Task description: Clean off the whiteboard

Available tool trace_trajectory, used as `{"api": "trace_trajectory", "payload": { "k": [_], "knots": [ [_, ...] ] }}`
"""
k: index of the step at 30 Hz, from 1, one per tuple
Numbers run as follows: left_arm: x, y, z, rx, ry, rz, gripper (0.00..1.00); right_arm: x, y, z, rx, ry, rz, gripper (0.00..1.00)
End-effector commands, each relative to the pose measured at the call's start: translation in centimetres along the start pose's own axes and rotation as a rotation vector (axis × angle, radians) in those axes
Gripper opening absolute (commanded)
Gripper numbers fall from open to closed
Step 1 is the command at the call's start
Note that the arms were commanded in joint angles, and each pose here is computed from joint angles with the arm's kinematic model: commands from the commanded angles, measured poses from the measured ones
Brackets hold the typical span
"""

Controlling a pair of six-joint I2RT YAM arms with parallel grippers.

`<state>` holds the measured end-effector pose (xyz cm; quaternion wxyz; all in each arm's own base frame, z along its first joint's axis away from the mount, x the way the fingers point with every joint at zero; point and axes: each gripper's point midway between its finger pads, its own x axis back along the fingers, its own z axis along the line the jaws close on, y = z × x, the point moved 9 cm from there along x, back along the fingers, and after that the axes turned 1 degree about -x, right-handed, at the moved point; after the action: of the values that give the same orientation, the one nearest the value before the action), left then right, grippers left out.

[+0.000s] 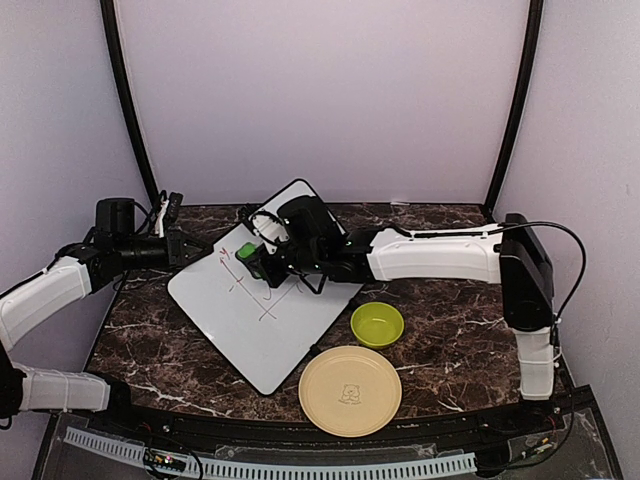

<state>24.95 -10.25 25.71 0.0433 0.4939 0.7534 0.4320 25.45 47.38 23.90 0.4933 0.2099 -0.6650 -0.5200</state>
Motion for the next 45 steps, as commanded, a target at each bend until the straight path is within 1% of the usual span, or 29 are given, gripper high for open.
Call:
{"api": "trace_trajectory", "payload": {
  "k": [1,3,6,11,15,19,23,25,28,34,40,43,45],
  "knots": [
    [-0.6,-1.1,-0.2,-0.028,-0.037,0.057,0.0,0.0,0.7,0.0,0.014,-0.017,-0.027,0.14],
    [-0.6,-1.1,-0.2,-0.028,-0.036,0.058,0.0,-0.1,1.4,0.6,0.029,-0.013,-0.044,0.12],
    [-0.6,-1.1,-0.2,-0.029,-0.035,0.06,0.0,-1.2,2.1,1.4,0.036,-0.012,-0.027,0.1],
    [-0.6,-1.2,-0.1,-0.033,-0.028,0.065,0.0,-3.5,2.2,2.0,0.055,-0.063,0.063,0.03],
    [-0.6,-1.2,-0.2,-0.037,-0.025,0.064,0.0,-4.0,1.8,2.3,0.071,-0.078,0.124,0.0],
    [-0.6,-1.2,-0.2,-0.038,-0.024,0.061,0.0,-3.2,1.2,2.0,0.071,-0.087,0.158,0.0],
    [-0.6,-1.2,-0.2,-0.037,-0.025,0.062,0.0,-2.2,0.7,-0.5,0.012,-0.119,0.18,0.0],
    [-0.6,-1.1,-0.2,-0.038,-0.025,0.061,0.0,-2.0,0.5,-1.1,0.007,-0.127,0.185,0.0],
    [-0.7,-1.1,-0.2,-0.036,-0.027,0.061,0.0,-2.1,0.4,-0.2,0.014,-0.09,0.189,0.0],
    [-0.7,-1.2,-0.2,-0.036,-0.03,0.063,0.0,-2.9,1.0,3.3,0.08,-0.029,0.196,0.0],
    [-0.6,-1.1,-0.2,-0.038,-0.027,0.062,0.0,-2.0,0.7,6.1,0.142,0.04,0.198,0.0],
    [-0.6,-1.2,-0.2,-0.039,-0.028,0.061,0.0,-2.0,-0.4,5.7,0.143,0.032,0.227,0.0],
    [-0.6,-1.2,-0.2,-0.039,-0.026,0.06,0.0,-2.2,-0.8,3.9,0.117,0.005,0.241,0.0]
  ]
}}
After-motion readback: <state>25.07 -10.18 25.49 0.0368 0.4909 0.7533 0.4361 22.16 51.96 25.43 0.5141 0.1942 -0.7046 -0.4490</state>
